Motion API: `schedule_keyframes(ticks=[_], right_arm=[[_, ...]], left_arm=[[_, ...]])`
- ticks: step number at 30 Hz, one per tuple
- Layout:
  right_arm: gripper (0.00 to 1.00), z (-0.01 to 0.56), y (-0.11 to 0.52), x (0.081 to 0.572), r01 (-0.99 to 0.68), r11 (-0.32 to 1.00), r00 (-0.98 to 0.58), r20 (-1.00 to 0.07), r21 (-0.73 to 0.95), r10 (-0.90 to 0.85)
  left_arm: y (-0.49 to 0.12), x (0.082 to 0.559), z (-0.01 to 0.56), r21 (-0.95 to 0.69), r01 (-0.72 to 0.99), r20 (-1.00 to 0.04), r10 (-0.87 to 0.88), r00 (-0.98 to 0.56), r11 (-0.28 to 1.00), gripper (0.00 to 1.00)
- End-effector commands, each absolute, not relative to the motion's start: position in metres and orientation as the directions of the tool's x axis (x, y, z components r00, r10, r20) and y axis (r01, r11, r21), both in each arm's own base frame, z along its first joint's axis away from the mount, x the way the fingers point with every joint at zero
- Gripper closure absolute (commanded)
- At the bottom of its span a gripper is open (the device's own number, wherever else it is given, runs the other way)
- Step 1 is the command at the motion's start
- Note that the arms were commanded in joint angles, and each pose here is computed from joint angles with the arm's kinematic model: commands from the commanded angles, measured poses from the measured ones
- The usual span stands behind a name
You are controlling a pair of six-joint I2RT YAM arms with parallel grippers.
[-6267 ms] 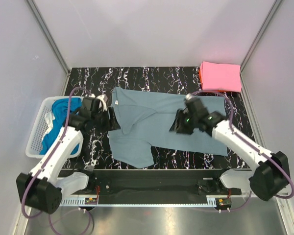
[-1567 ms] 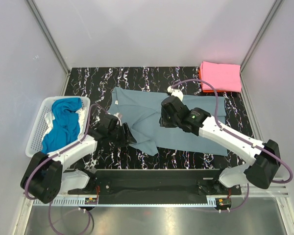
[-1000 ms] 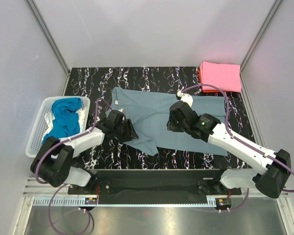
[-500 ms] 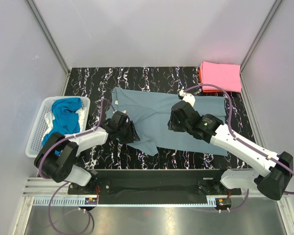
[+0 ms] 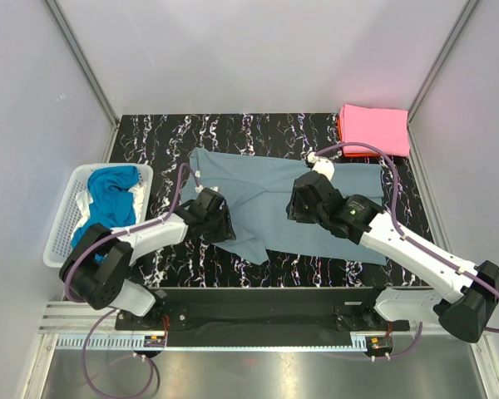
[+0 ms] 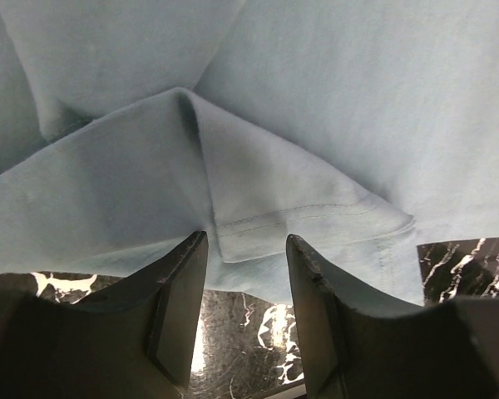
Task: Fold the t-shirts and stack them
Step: Fold the tshirt
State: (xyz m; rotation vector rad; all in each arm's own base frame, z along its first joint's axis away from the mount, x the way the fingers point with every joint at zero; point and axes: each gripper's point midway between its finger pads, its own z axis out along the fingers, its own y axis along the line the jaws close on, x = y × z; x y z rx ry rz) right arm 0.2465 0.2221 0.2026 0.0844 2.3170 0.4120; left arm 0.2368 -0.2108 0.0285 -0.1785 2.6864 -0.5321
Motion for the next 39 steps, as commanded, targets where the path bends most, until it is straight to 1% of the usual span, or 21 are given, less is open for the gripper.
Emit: schedule_keyframes(ticks=[1,5,8,9,13,18,21,22,23,24,25,27,28,29,30,31,33,34,37,38,39], right_arm=[[0.59,0.205,0.215,0.252,-0.028,0.949,-0.682,-0.7,0.314,0.212],[0.59,0.206,0.212,0.251,-0.023,0.948,-0.676,-0.703,0.319,0.221],[0.59,0.207,0.21,0.25,-0.018,0.948,-0.671,-0.707,0.318,0.224],[0.59,0.207,0.209,0.25,-0.015,0.949,-0.67,-0.707,0.316,0.225],[0.59,0.202,0.207,0.248,-0.011,0.951,-0.677,-0.703,0.308,0.22],[0.59,0.195,0.209,0.246,-0.008,0.948,-0.687,-0.691,0.318,0.226],[0.59,0.194,0.21,0.245,-0.009,0.946,-0.69,-0.687,0.323,0.228],[0.59,0.194,0.21,0.245,-0.009,0.946,-0.692,-0.685,0.324,0.228],[0.59,0.192,0.21,0.244,-0.008,0.946,-0.696,-0.681,0.325,0.228],[0.59,0.191,0.211,0.244,-0.006,0.945,-0.698,-0.678,0.326,0.229],[0.59,0.19,0.211,0.243,0.001,0.944,-0.701,-0.673,0.329,0.235],[0.59,0.184,0.203,0.242,0.065,0.943,-0.701,-0.657,0.327,0.276],[0.57,0.182,0.197,0.243,0.134,0.932,-0.689,-0.644,0.337,0.332],[0.54,0.175,0.174,0.24,0.219,0.937,-0.676,-0.65,0.272,0.347],[0.48,0.173,0.159,0.238,0.296,0.922,-0.656,-0.648,0.251,0.387],[0.38,0.171,0.132,0.235,0.45,0.86,-0.596,-0.635,0.242,0.491],[0.29,0.169,0.111,0.232,0.549,0.796,-0.539,-0.619,0.256,0.571],[0.28,0.168,0.097,0.23,0.606,0.742,-0.489,-0.602,0.287,0.631],[0.3,0.164,0.076,0.227,0.657,0.679,-0.433,-0.572,0.328,0.696],[0.3,0.163,0.058,0.232,0.706,0.623,-0.378,-0.563,0.338,0.735],[0.3,0.162,0.049,0.234,0.727,0.599,-0.361,-0.553,0.337,0.75]], left_arm=[[-0.216,0.252,0.036,-0.38,-0.034,-0.401,-0.198,-0.894,0.924,0.53],[-0.221,0.253,0.031,-0.392,-0.036,-0.384,-0.199,-0.902,0.919,0.54],[-0.227,0.254,0.032,-0.407,-0.026,-0.385,-0.197,-0.902,0.913,0.58],[-0.229,0.255,0.034,-0.41,-0.023,-0.387,-0.197,-0.901,0.912,0.62],[-0.231,0.257,0.04,-0.406,-0.022,-0.388,-0.194,-0.901,0.914,0.7],[-0.227,0.257,0.046,-0.386,-0.039,-0.392,-0.202,-0.897,0.922,0.77],[-0.227,0.257,0.046,-0.385,-0.043,-0.391,-0.205,-0.897,0.922,0.85],[-0.227,0.257,0.046,-0.385,-0.045,-0.39,-0.206,-0.897,0.922,0.94],[-0.227,0.256,0.046,-0.387,-0.044,-0.389,-0.206,-0.898,0.921,0.97],[-0.228,0.255,0.045,-0.387,-0.044,-0.386,-0.205,-0.899,0.921,1.0],[-0.228,0.256,0.046,-0.391,-0.045,-0.385,-0.208,-0.899,0.919,1.0],[-0.229,0.257,0.048,-0.394,-0.042,-0.39,-0.209,-0.897,0.918,1.0],[-0.229,0.258,0.049,-0.395,-0.046,-0.389,-0.213,-0.896,0.918,1.0],[-0.229,0.257,0.051,-0.396,-0.044,-0.386,-0.21,-0.898,0.917,1.0],[-0.231,0.259,0.056,-0.404,-0.041,-0.39,-0.213,-0.896,0.914,1.0],[-0.232,0.262,0.064,-0.406,-0.038,-0.398,-0.214,-0.892,0.913,1.0],[-0.233,0.267,0.073,-0.41,-0.034,-0.412,-0.218,-0.885,0.912,1.0],[-0.234,0.268,0.078,-0.413,-0.03,-0.417,-0.218,-0.882,0.91,1.0],[-0.233,0.276,0.1,-0.431,-0.026,-0.442,-0.236,-0.865,0.902,1.0],[-0.232,0.279,0.106,-0.435,-0.026,-0.451,-0.242,-0.859,0.9,1.0],[-0.231,0.281,0.109,-0.436,-0.029,-0.451,-0.246,-0.858,0.9,1.0]])
